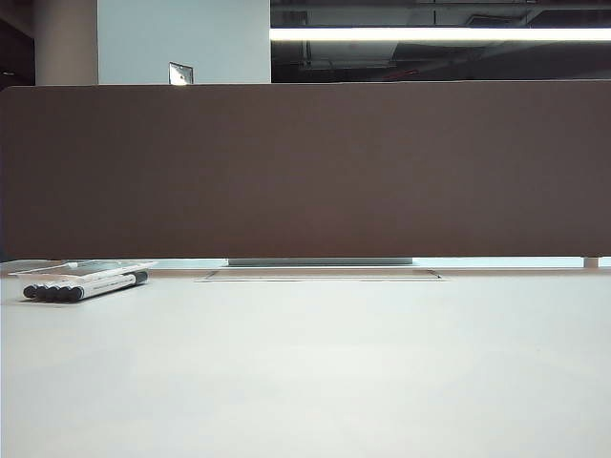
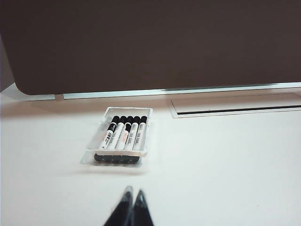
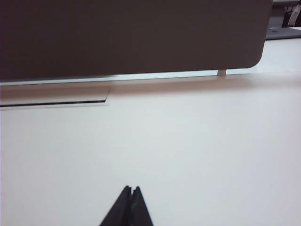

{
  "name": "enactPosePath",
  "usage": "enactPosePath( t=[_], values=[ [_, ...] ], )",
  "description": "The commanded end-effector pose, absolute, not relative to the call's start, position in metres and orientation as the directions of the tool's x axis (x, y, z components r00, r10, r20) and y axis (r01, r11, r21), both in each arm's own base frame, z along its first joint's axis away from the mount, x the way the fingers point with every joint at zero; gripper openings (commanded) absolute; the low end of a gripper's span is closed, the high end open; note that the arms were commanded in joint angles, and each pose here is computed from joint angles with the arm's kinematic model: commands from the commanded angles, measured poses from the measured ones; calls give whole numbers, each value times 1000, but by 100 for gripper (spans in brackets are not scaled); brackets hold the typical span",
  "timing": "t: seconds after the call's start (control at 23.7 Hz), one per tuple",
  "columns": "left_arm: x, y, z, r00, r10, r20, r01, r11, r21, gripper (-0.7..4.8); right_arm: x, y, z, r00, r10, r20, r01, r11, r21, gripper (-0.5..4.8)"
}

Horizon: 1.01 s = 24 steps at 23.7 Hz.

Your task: Pick up the black marker on the right and put it into the packaging box on the left, making sure the marker fit the shape of the box's grooves.

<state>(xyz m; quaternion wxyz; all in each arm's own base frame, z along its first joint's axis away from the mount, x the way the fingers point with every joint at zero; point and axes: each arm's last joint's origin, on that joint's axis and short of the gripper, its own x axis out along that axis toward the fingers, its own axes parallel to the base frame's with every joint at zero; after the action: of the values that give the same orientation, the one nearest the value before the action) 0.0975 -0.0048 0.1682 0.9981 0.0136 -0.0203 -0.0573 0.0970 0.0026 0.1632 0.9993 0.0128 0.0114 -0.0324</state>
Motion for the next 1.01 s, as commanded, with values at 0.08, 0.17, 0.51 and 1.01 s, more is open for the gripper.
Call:
enactPosePath(
  t=[0.08, 0.17, 0.51, 1.01],
  values=[
    [98, -5, 169, 992, -115, 51, 114, 993, 31, -6, 97, 3, 159, 998, -17, -62, 19, 1000, 21, -9],
    [98, -5, 169, 992, -115, 51, 114, 993, 31, -6, 97, 2, 158, 998, 2, -70, -1, 1000, 23, -9],
    [98, -5, 169, 992, -116, 51, 114, 993, 31, -6, 97, -2, 154, 991, -63, -118, 66, 998, 18, -9],
    [98, -5, 169, 992, -115, 51, 114, 993, 31, -5, 96, -4, 148, 978, -116, -175, 118, 993, 5, -9]
  ],
)
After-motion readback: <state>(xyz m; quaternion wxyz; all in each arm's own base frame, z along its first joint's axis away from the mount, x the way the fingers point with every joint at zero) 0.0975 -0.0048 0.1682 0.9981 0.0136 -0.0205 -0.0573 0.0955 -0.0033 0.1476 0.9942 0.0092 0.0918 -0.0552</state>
